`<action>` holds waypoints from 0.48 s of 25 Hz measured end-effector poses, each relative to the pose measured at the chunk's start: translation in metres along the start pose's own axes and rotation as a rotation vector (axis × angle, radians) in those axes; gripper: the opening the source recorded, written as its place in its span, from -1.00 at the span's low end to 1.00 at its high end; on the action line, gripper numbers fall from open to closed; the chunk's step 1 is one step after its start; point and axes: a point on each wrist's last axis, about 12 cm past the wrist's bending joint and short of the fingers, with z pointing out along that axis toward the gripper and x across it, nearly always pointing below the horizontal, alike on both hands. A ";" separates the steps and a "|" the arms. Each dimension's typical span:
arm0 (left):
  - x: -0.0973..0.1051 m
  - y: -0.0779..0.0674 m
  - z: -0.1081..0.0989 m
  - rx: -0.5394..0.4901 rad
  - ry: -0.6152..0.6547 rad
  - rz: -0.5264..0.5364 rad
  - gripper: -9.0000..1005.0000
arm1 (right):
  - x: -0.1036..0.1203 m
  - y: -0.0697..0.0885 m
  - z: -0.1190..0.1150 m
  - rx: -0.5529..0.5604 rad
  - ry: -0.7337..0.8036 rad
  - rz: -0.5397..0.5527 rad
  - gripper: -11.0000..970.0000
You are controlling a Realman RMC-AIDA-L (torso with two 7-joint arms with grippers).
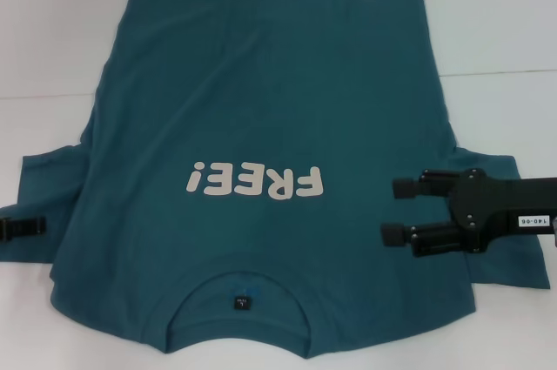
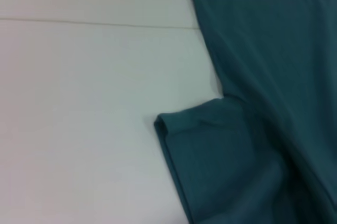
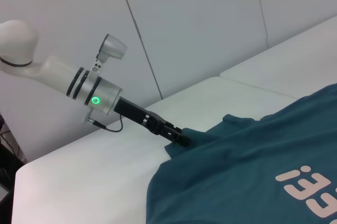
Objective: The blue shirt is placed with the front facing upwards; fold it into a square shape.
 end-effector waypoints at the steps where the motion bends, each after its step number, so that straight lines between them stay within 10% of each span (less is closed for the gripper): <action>1: 0.000 0.000 0.000 0.000 0.000 0.001 0.78 | 0.000 0.000 0.000 -0.001 0.000 0.000 0.92; 12: -0.004 -0.010 0.011 0.020 0.001 0.065 0.75 | -0.001 -0.001 0.000 0.004 0.000 -0.002 0.92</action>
